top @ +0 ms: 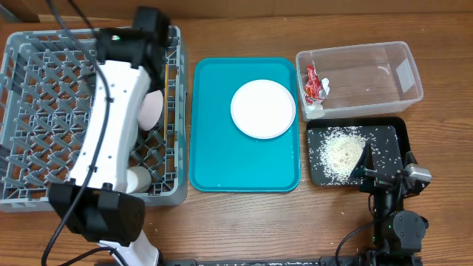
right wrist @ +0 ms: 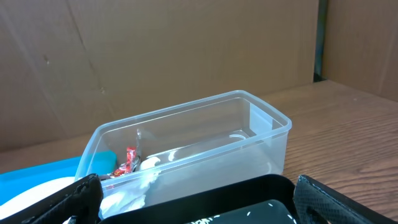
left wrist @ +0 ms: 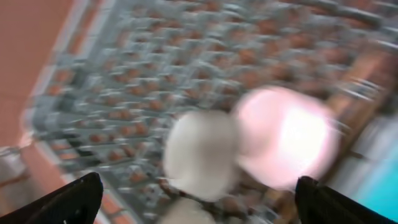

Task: Sort waste into correct bins and load items into the dishwasher
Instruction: 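Reach the left gripper to the white plate's edge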

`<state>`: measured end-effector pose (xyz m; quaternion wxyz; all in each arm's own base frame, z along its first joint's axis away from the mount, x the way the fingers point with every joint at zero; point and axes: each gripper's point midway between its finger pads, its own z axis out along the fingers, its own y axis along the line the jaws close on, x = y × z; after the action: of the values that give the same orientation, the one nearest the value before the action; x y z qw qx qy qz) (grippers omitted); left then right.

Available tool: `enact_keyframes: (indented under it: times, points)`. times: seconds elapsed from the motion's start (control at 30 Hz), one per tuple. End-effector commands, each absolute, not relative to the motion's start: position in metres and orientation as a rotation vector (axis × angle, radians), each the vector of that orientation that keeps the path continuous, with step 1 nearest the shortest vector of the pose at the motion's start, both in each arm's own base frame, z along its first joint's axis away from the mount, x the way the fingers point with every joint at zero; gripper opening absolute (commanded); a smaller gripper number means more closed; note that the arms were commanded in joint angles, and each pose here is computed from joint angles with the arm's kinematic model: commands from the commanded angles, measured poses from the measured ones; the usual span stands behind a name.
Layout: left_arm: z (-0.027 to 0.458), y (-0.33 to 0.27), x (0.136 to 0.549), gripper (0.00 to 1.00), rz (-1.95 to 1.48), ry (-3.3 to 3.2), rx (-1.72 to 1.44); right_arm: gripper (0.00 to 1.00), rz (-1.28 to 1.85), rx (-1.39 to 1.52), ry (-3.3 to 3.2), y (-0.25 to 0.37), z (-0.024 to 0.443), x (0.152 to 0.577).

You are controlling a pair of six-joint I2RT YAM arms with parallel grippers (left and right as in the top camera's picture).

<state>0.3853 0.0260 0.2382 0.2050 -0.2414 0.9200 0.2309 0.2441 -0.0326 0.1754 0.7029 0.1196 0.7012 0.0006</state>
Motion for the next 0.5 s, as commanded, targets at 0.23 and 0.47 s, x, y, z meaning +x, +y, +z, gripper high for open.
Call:
enact_keyframes:
  times: [0.23,0.47]
  points:
    - [0.219,-0.159,0.425,0.95,-0.169,2.687,0.052,1.0,-0.003,0.274,1.552,-0.034,0.174,0.244]
    - [0.139,-0.202,0.423,0.73,-0.153,2.861,0.062,1.0,-0.003,0.274,1.552,-0.034,0.174,0.244]
